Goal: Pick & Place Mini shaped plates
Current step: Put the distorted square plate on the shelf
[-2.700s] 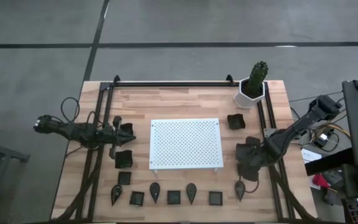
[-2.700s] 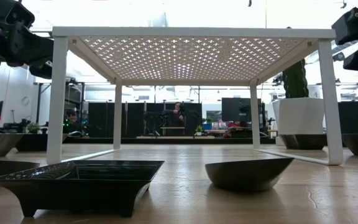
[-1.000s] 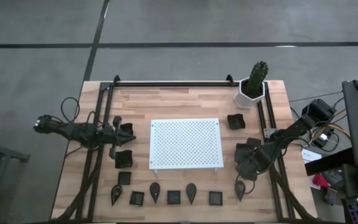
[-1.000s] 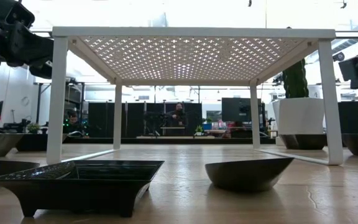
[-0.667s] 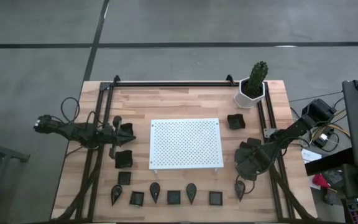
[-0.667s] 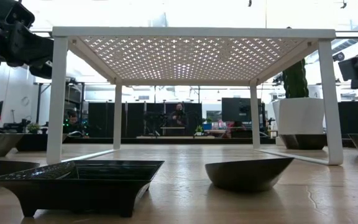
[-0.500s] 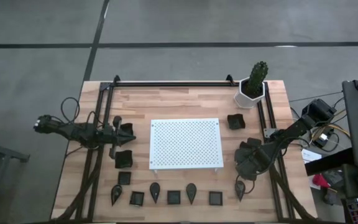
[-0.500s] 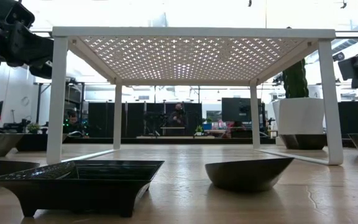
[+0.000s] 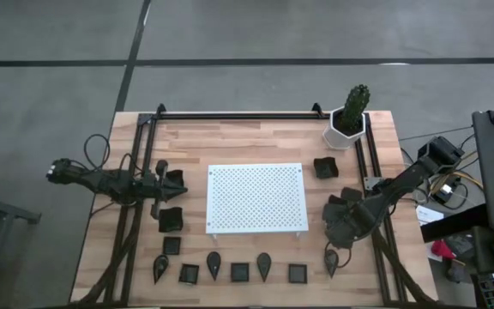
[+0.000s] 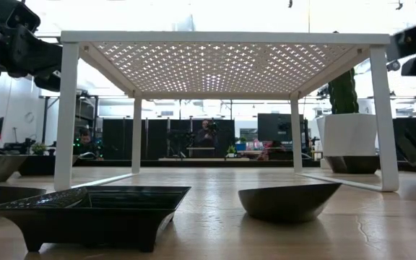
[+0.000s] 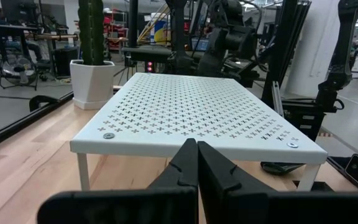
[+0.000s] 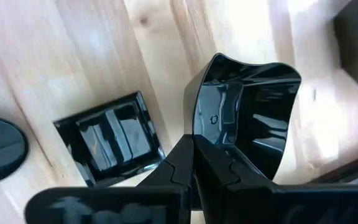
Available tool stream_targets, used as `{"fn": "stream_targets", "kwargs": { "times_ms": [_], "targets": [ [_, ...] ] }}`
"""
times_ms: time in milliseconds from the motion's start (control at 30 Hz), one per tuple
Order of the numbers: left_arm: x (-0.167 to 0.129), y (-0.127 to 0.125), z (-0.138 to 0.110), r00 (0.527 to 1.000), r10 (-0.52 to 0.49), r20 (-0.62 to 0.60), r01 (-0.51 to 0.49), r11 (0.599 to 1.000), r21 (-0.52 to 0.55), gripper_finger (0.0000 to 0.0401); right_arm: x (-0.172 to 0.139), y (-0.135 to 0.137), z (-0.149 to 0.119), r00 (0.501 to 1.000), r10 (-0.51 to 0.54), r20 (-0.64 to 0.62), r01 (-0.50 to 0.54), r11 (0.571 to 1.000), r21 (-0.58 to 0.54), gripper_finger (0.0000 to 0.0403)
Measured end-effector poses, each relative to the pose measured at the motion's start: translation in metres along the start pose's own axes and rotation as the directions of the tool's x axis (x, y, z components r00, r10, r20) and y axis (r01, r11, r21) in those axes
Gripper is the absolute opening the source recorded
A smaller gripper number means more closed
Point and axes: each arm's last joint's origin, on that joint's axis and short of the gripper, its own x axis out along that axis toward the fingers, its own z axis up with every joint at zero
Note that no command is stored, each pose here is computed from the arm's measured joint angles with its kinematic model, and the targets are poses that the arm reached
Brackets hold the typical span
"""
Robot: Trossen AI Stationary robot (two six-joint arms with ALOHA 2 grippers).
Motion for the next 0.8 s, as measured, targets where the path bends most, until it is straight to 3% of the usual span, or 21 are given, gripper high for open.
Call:
{"fn": "stream_targets", "kwargs": {
  "times_ms": [800],
  "targets": [
    [0.0,0.0,0.0,1.0,0.0,0.0,0.0,1.0,0.0,0.0,-0.061,-0.006,0.019,0.99,-0.061,0.13,0.059,0.998,0.019,0.0008]
  ]
}}
